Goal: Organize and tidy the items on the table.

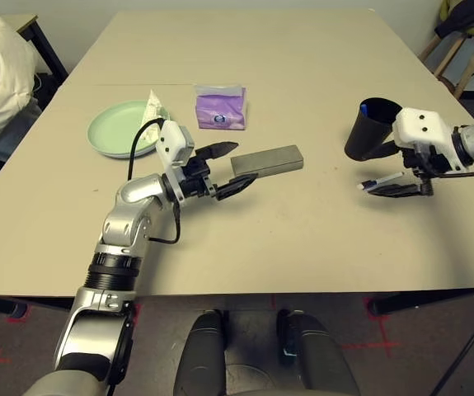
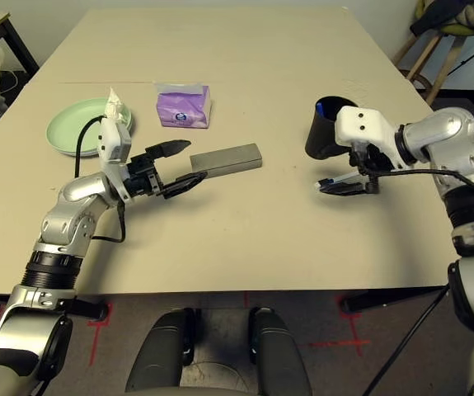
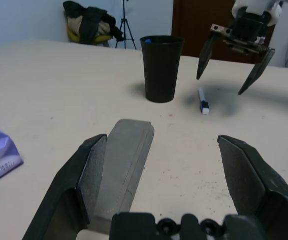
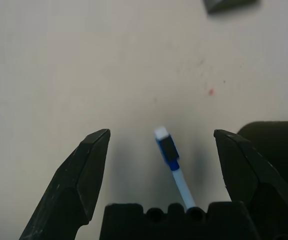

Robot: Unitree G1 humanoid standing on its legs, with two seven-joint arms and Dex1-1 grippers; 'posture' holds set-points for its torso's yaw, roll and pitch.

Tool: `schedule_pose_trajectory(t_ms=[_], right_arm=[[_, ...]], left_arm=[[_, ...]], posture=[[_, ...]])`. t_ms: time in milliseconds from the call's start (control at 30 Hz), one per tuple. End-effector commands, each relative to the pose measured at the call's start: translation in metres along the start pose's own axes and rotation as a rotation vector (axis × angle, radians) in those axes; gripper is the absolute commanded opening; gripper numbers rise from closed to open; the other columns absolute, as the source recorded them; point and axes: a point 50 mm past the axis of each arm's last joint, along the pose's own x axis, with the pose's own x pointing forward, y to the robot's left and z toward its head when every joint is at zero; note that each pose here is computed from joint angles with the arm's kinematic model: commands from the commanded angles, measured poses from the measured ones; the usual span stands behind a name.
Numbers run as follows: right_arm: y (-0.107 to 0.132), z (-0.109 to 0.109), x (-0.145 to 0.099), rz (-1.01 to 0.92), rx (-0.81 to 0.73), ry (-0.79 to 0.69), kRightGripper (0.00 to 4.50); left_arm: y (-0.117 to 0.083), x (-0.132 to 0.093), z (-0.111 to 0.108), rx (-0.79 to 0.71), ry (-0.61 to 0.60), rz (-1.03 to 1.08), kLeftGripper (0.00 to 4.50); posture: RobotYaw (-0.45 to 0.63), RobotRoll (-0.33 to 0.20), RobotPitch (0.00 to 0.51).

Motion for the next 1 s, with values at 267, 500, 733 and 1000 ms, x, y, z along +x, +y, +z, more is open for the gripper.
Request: schedule_pose_trajectory(t_ms=[267,500,733,1000], right_arm=[[-0.0111,0.0046,0.0009,0.081,-0.217,0.157,4.47],[-0.0118,0.0077,0.0048,0.116,-0.321,0.196,4.47],[-0.0115,0.0059,0.0041,0.144,-0.353,0.235,4.47],[-0.0118,0.0066,0.0068,0.156,-0.36,0.242,4.47]], left_arm=[[-0.0088,-0.0041,0.0004,-0.015,-0.002,0.005,4.5],[-0.0117,-0.005,-0.0001,-0.023,-0.001,0.016,4.5],[-0.0123,-0.008,0.0003,-0.023,0.001,0.027,4.5],[-0.0112,-0.0078,0.0029,0.016,0.011,0.003,4.5]], posture=[[0.2,0.0,0.227],[0.21,0.0,0.235],[0.22,0.0,0.241],[0.23,0.0,0.241]])
